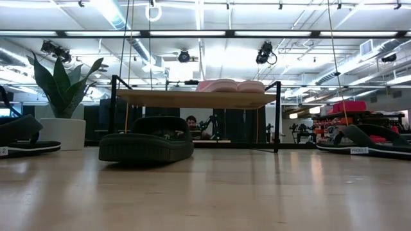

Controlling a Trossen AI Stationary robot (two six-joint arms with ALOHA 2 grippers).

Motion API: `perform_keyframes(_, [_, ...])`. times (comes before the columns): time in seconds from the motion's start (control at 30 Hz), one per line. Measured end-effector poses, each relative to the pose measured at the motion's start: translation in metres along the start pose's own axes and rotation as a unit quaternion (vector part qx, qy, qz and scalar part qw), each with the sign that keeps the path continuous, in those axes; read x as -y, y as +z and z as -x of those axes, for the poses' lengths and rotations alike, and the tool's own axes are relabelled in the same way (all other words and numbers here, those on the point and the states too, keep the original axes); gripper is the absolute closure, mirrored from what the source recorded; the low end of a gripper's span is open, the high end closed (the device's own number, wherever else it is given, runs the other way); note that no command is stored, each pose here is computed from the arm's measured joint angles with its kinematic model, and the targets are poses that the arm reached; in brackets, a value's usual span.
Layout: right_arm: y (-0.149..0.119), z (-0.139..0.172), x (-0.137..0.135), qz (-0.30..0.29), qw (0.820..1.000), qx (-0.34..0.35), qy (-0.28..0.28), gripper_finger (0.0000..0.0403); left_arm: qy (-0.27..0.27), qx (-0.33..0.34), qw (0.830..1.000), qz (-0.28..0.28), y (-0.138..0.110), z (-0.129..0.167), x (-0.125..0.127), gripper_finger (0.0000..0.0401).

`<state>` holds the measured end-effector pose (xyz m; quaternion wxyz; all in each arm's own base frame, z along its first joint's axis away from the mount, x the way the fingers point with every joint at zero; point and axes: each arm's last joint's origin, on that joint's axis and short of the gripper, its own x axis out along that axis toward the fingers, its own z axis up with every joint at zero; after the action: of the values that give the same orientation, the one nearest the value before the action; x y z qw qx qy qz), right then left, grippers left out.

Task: Pick and place slides into the shelf
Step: Put the right black slide on the shelf

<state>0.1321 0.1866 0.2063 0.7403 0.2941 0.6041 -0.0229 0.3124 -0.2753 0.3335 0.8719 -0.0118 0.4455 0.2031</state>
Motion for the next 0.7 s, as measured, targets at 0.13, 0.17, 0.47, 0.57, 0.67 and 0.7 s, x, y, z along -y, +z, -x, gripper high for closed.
perform_keyframes(0.13, [0.0,0.005,-0.005,0.0,1.0,-0.025,0.013,0.0293,0.006,-0.003,1.0,-0.006,0.002,-0.006,0.0,0.0334])
perform_keyframes(0.17, [0.0,0.005,-0.007,0.003,0.999,-0.024,0.022,0.0293,0.007,-0.003,1.0,-0.01,0.002,-0.006,0.0,0.0333])
perform_keyframes(0.47, [0.02,0.005,-0.006,0.059,0.996,0.06,0.014,0.0293,0.019,-0.007,1.0,-0.022,0.013,-0.016,-0.008,0.0335])
perform_keyframes(0.57, [0.017,0.001,-0.001,0.004,1.0,-0.003,-0.004,0.0293,0.022,-0.008,0.999,-0.024,0.017,-0.019,-0.011,0.0337])
perform_keyframes(0.67, [0.006,-0.006,0.002,-0.009,0.995,-0.095,-0.034,0.0305,0.025,-0.01,0.998,-0.05,0.02,-0.022,-0.013,0.0336])
perform_keyframes(0.7, [0.002,-0.008,0.005,-0.014,0.99,-0.128,-0.053,0.031,0.026,-0.011,0.998,-0.055,0.021,-0.023,-0.014,0.0335])
